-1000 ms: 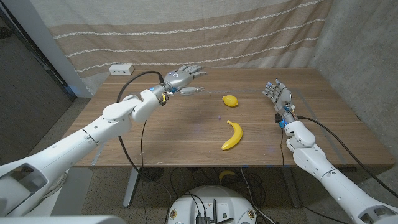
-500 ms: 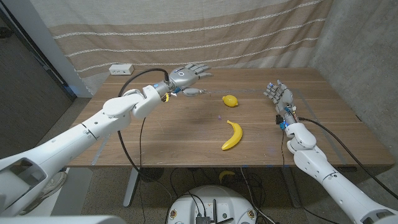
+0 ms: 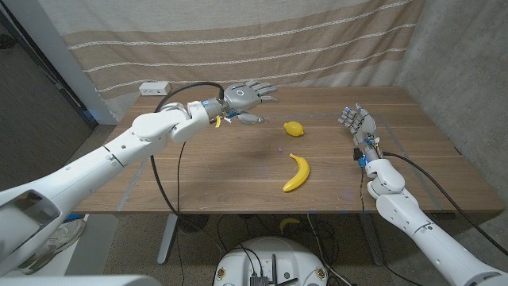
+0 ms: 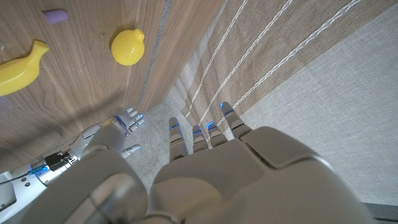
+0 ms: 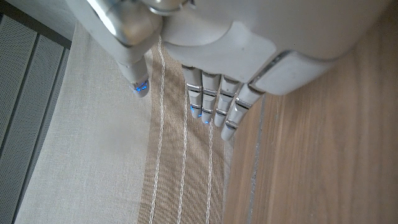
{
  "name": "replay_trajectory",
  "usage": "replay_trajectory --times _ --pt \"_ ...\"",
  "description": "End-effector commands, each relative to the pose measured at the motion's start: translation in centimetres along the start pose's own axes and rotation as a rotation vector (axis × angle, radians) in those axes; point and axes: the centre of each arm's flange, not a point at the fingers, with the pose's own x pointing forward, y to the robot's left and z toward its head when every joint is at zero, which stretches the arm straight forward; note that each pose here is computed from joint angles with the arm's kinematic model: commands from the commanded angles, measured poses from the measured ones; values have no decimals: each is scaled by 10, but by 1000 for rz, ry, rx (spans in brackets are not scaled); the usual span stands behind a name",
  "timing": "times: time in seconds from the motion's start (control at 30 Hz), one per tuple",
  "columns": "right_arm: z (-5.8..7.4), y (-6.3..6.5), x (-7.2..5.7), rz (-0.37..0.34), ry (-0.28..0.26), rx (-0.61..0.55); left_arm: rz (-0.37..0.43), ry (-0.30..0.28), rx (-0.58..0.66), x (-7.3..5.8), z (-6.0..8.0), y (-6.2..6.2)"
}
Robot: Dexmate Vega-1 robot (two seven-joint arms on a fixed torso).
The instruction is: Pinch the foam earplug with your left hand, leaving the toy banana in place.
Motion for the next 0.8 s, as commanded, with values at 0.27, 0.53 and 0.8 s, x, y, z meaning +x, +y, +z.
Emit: replay_trajectory --times 0.27,0.53,0.8 --pt "-3 -6 -4 -12 6 10 21 -44 173 14 9 9" --pt "-2 -7 -4 -10 2 10 45 -34 206 15 11 5" --pt "-2 -7 -5 -10 4 10 66 -48 208 17 12 3"
